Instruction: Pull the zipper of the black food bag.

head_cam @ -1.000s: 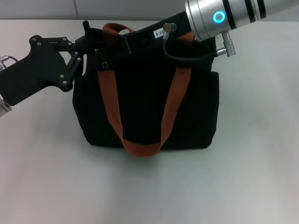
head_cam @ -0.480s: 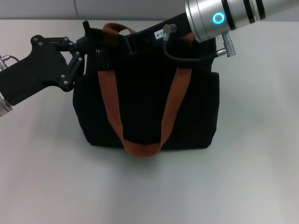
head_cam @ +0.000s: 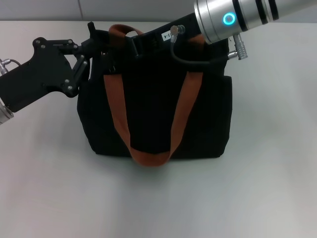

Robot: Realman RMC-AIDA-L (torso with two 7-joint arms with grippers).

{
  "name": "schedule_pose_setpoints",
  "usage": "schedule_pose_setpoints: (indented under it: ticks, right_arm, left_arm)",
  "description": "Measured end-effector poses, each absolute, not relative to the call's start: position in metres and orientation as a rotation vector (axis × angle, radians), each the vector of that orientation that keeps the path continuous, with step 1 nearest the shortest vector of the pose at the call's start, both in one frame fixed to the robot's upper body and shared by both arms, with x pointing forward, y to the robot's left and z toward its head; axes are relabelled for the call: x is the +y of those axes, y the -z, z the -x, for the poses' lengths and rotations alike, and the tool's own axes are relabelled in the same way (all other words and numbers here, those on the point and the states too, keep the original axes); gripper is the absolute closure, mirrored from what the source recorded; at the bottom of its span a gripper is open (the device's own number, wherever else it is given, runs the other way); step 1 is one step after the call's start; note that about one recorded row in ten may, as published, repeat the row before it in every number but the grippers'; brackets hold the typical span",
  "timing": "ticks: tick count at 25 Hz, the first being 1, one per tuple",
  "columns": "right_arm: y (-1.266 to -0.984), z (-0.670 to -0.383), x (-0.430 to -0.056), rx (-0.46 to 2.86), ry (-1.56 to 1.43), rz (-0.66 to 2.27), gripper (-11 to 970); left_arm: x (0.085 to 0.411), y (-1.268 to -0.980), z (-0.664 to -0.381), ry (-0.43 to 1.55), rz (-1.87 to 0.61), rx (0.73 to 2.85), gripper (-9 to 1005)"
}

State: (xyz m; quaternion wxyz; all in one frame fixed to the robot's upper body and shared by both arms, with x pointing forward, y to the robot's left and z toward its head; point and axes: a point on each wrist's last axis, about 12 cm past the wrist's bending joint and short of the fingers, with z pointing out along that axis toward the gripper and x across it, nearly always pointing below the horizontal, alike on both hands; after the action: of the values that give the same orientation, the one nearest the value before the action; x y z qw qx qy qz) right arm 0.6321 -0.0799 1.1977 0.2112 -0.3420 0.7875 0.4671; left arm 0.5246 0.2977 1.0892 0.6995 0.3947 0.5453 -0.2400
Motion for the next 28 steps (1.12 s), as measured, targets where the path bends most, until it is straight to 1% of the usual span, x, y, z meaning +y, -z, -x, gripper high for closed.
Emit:
schedule_pose_setpoints:
  ticks: [9,15,26,28]
  right_arm:
    - [-1.1967,-0.6316,-0.0769,2.188,-1.283,0.965,861]
    - [-1.1965,-0.6313,-0.0768,2.185,-1.289,0.961,879]
    - [-1.1966,-0.6314,-0.0737,2.186,-1.28,0.968,858]
    - [-1.1958,-0.6308,-0.0722,2.189,-1.266,0.983,874]
  left_arm:
    - [0.2973,-1.0901,-0.5236,0.543,-0.88,1.204,967]
    - [0.2971,-1.0906,-0.5233,0.546,-0.881,1.199,967]
    - [0.2963,-1.0911,-0.5234,0.55,-0.885,1.195,967]
    - [0.2961,-1.0911,-0.5232,0.552,-0.886,1.194,967]
